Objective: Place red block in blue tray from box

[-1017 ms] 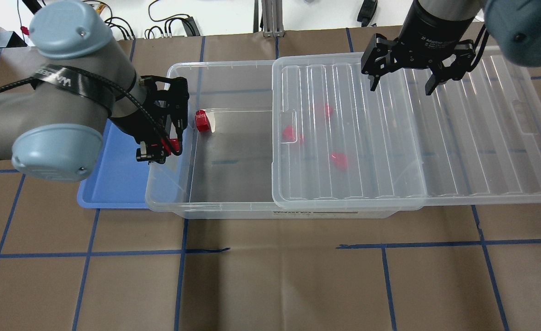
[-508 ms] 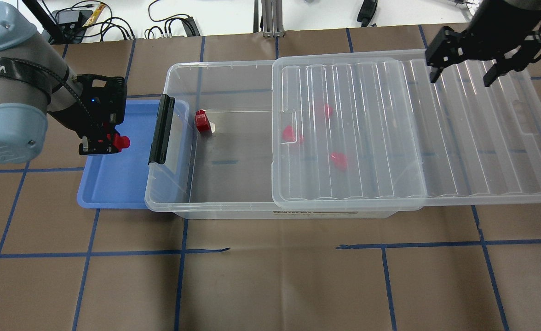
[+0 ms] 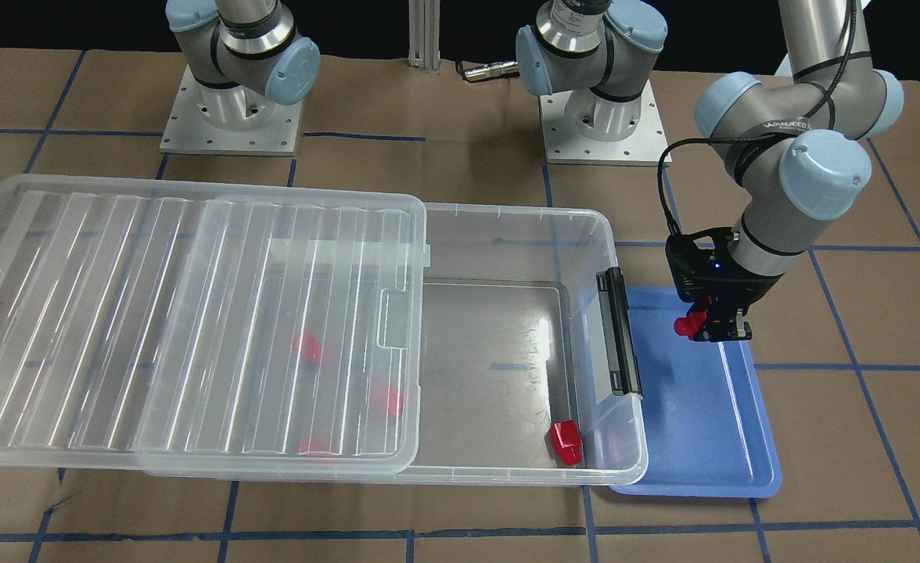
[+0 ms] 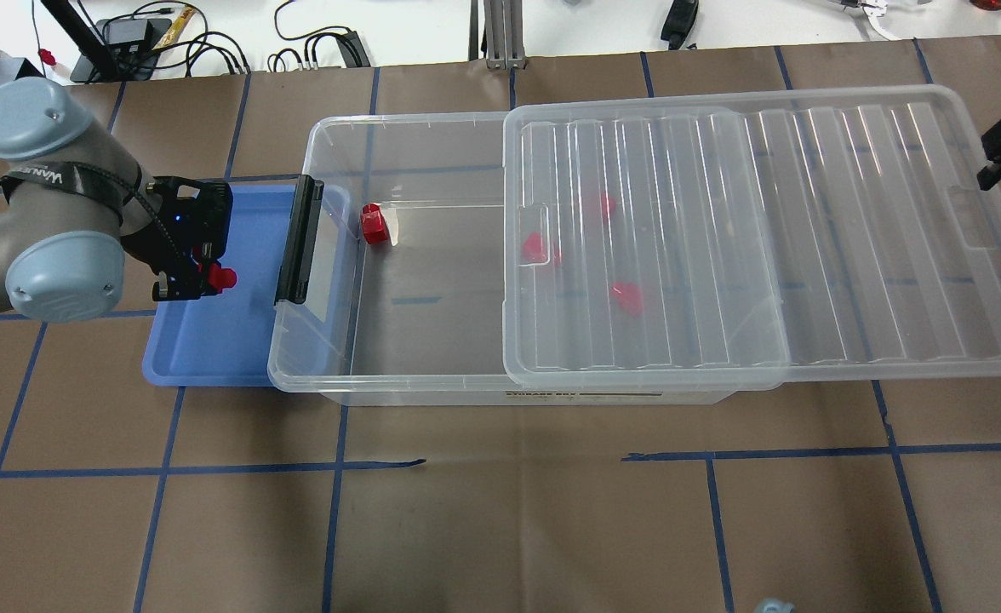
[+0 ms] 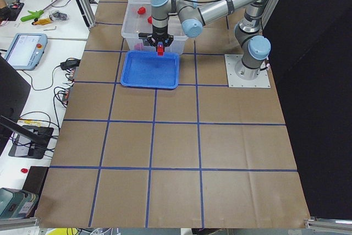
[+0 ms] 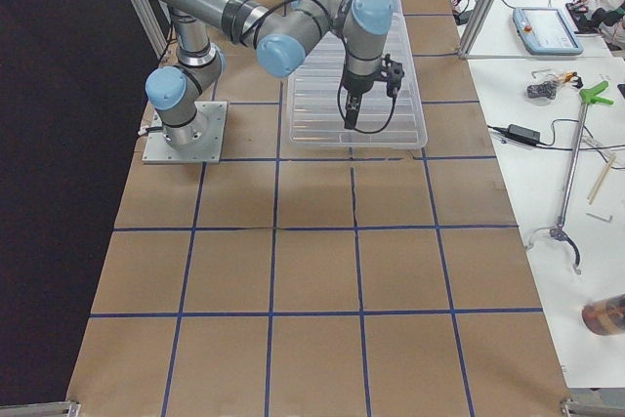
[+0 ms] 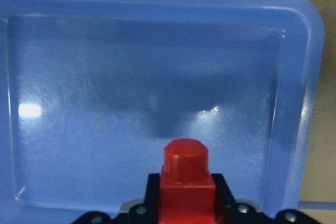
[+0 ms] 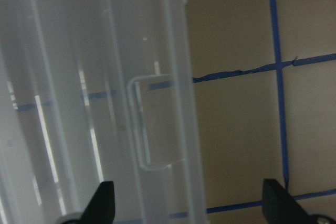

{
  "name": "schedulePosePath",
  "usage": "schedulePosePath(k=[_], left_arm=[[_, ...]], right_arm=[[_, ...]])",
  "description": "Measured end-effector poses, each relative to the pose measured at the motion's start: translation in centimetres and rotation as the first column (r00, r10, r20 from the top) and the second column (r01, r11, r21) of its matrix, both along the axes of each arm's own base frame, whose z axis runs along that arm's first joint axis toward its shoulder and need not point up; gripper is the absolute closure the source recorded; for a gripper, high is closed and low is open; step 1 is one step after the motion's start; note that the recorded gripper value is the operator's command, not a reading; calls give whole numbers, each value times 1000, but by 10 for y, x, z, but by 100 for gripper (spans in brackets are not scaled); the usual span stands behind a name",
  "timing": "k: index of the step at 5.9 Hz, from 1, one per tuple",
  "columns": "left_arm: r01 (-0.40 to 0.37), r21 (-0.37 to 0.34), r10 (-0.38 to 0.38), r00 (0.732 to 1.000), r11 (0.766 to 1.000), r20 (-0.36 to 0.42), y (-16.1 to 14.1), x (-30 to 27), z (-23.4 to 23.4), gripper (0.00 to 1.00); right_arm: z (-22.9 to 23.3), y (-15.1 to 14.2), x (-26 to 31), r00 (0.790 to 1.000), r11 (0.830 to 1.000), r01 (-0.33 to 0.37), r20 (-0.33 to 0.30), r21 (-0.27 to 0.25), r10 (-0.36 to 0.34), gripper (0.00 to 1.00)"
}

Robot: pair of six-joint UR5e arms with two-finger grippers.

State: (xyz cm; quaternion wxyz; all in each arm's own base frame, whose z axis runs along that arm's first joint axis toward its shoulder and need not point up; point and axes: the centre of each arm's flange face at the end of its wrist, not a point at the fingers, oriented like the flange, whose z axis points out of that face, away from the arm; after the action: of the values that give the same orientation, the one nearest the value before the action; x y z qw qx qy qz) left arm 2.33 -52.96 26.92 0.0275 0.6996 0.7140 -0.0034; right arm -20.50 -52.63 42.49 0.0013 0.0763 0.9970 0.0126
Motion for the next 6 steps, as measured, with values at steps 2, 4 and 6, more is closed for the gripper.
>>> schedulePosePath(k=[2,4,6], left_arm=[[-2,13,2,1000,1000,-4,-13,11,-54,82],[-1,17,1,1000,1000,-9,-20,13,-74,3],[-14,15,14,1000,1000,-9,-22,10,-59,3]], right_arm=[[-26,14,-64,999,999,1,-50,43,1,0],[-54,23,-71,997,999,13,-82,53,-9,0],[-72,31,-62,996,998,37,-81,42,-33,0]])
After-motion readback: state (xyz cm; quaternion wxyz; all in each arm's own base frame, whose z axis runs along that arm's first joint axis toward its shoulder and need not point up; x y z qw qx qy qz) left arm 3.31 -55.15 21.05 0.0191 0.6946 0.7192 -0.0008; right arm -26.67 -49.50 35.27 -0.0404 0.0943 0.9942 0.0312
